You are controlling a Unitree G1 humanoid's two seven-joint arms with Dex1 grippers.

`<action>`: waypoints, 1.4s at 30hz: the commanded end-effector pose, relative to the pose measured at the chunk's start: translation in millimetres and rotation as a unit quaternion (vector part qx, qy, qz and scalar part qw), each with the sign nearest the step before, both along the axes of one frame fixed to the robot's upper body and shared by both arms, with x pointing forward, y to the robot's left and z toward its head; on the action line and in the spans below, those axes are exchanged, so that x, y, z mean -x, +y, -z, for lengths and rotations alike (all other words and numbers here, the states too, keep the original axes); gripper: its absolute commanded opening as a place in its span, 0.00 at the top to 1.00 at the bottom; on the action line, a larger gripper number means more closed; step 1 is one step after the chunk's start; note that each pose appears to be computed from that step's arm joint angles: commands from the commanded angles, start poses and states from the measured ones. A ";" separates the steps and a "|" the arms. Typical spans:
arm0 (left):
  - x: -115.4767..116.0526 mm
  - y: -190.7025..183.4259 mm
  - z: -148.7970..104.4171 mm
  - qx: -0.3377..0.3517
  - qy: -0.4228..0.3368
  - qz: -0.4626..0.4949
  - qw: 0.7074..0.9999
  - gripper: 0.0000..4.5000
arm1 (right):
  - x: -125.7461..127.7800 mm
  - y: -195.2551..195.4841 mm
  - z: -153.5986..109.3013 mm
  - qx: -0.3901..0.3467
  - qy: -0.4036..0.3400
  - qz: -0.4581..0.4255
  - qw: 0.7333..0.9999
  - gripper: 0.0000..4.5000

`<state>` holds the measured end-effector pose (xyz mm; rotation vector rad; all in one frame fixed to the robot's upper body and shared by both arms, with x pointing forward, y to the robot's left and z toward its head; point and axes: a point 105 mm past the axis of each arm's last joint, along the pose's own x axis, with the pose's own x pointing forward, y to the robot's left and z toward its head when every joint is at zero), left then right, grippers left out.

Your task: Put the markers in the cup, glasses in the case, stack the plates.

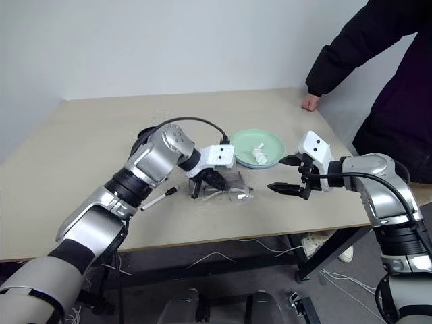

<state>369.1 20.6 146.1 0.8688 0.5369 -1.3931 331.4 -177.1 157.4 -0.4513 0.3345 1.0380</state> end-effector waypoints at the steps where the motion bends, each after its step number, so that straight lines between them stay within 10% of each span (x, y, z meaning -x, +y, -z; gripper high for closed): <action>1: -32.1 1.2 -28.9 0.035 -0.065 -0.066 0.995 0.99 | -2.4 4.1 -18.8 -0.005 -0.035 -0.010 0.999 0.00; 7: -62.7 7.9 -13.9 0.033 -0.115 -0.156 0.980 0.99 | -2.9 5.1 -19.3 -0.006 -0.036 -0.010 0.999 0.00; 22: -59.4 17.3 44.8 -0.022 -0.108 -0.181 0.977 0.99 | -1.8 5.0 -19.7 -0.009 -0.038 -0.006 0.999 0.00; 36: -41.9 25.5 45.2 -0.056 -0.055 -0.122 0.989 0.99 | -3.0 6.7 -18.8 -0.010 -0.039 -0.008 0.999 0.00; 42: -40.7 24.6 36.4 -0.050 -0.052 -0.115 0.991 0.64 | -3.7 7.1 -19.2 -0.009 -0.039 -0.010 0.999 0.00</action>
